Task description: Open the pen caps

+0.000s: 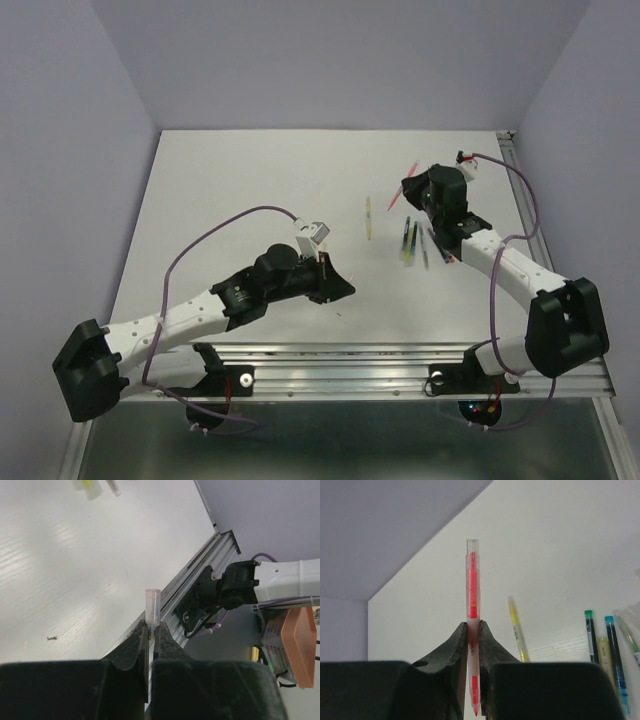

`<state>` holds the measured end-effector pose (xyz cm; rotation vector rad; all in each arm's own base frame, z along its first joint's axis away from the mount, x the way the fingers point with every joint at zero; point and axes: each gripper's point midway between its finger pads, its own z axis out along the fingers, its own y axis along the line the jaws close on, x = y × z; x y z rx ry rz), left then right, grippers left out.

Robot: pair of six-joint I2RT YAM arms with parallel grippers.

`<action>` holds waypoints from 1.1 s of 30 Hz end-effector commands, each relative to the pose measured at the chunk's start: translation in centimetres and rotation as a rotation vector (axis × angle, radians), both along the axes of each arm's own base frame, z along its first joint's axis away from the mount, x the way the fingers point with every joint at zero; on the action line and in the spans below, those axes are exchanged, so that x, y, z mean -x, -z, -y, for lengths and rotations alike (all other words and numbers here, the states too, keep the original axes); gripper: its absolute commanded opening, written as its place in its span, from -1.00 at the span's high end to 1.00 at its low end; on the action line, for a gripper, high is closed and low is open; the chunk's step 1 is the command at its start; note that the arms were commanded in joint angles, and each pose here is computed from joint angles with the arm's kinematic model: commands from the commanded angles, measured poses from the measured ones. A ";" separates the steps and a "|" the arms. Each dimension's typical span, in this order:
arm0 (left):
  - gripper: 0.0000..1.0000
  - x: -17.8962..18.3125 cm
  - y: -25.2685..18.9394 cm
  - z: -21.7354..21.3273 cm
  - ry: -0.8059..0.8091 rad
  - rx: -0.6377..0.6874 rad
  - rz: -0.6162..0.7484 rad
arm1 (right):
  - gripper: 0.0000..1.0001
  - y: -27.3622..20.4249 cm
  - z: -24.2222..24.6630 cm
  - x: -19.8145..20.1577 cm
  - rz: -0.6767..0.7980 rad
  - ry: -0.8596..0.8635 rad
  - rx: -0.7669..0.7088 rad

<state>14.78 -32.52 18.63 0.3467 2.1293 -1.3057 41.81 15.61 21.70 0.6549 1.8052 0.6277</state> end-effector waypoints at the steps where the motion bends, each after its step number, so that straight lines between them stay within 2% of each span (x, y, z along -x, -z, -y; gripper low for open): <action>1: 1.00 -1.3 0.2 -1.5 -0.110 -0.060 -0.005 | 0.99 -3.9 0.3 -1.1 0.115 -0.022 0.012; 5: 1.00 -4.9 1.9 -4.3 -0.320 -0.234 -0.016 | 0.99 -2.5 -0.7 1.1 0.102 -0.168 0.107; 7: 1.00 -7.6 1.6 -5.4 -0.396 -0.263 -0.016 | 0.99 -1.4 -0.6 2.2 0.082 -0.194 0.126; 10: 1.00 -10.2 3.0 -5.5 -0.385 -0.306 -0.034 | 0.99 0.5 -0.1 3.9 0.045 -0.221 0.167; 14: 1.00 -14.3 5.6 -5.9 -0.366 -0.372 -0.057 | 0.99 2.7 -1.3 6.0 0.008 -0.366 0.221; 17: 1.00 -16.0 6.8 -5.5 -0.328 -0.411 -0.058 | 0.99 3.3 -1.8 7.1 0.003 -0.435 0.242; 29: 1.00 -17.9 12.5 -5.8 -0.324 -0.573 -0.152 | 0.99 4.7 -2.0 8.5 -0.025 -0.512 0.282; 33: 0.74 -17.7 12.7 -5.9 -0.323 -0.576 -0.158 | 0.99 5.3 -2.2 8.6 -0.040 -0.528 0.280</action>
